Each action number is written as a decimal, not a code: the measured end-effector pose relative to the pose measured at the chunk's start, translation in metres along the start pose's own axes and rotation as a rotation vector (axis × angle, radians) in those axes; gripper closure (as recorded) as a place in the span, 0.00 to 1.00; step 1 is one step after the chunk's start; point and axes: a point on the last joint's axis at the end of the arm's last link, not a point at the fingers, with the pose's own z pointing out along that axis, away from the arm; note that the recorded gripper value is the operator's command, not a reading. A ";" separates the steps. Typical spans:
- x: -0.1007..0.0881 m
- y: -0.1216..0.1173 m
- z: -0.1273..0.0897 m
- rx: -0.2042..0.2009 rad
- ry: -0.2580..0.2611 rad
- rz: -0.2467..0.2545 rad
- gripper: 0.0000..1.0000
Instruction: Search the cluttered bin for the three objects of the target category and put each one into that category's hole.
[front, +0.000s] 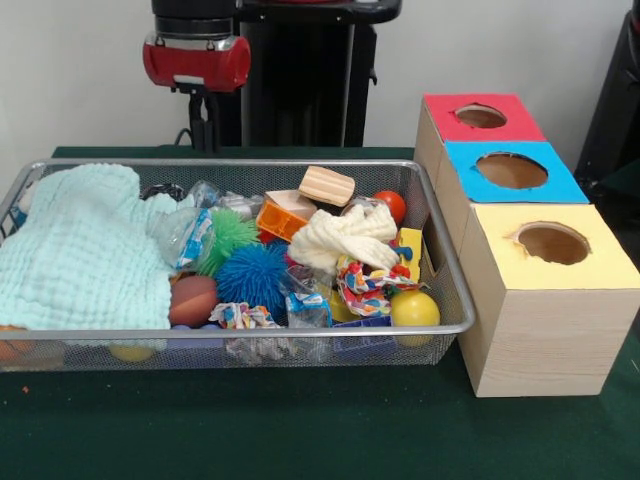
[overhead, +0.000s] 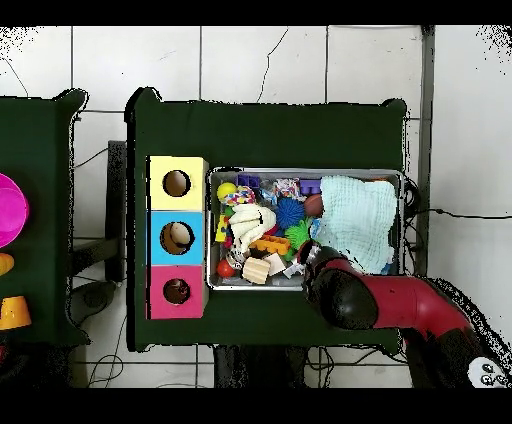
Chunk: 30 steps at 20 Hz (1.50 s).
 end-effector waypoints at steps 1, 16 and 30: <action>-0.001 0.000 0.000 -0.006 0.002 0.000 1.00; -0.019 -0.031 0.009 -0.085 -0.024 -0.018 1.00; -0.025 -0.044 0.035 -0.110 0.020 -0.118 1.00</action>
